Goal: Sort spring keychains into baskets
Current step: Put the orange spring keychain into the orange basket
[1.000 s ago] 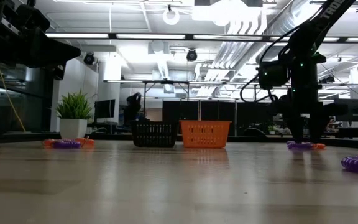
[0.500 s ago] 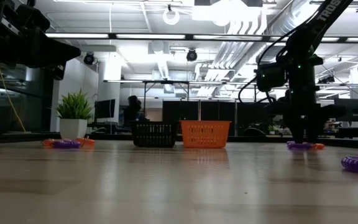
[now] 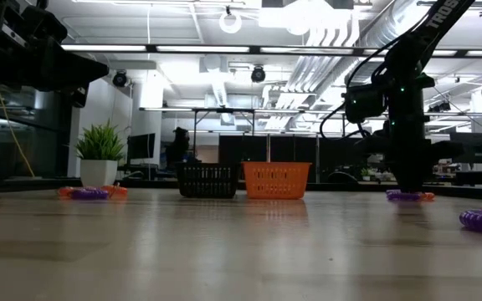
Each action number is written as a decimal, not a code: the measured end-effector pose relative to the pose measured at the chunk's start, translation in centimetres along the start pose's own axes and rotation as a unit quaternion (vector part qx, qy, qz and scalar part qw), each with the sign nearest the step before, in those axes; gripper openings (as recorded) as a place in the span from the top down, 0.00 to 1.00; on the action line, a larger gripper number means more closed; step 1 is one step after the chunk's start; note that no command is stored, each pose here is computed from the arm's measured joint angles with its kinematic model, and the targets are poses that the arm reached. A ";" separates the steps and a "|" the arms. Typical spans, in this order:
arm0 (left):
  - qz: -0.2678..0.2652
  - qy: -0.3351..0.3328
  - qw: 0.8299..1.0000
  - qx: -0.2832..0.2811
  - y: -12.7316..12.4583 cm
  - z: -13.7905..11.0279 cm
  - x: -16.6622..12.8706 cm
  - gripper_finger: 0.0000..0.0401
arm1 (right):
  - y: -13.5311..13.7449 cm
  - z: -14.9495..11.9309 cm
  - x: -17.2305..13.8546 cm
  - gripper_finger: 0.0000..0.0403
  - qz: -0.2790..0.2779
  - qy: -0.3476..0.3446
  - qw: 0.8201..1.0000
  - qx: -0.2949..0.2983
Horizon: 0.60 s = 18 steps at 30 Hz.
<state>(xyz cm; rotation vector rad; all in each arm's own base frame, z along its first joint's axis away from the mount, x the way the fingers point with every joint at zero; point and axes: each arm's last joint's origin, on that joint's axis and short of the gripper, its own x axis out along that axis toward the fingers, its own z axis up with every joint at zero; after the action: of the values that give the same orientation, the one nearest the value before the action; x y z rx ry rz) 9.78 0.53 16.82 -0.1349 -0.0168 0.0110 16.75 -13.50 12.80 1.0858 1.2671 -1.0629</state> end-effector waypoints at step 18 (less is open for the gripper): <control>0.000 0.000 1.000 0.000 0.0 0.0 0.0 1.00 | 3.9 1.1 -6.2 0.94 0.122 -0.065 0.987 -0.078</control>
<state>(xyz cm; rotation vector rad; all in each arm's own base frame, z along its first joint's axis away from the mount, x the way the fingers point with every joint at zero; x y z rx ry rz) 9.78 0.53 16.82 -0.1349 -0.0171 0.0112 20.63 -13.85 19.07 1.0068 1.0642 -0.8215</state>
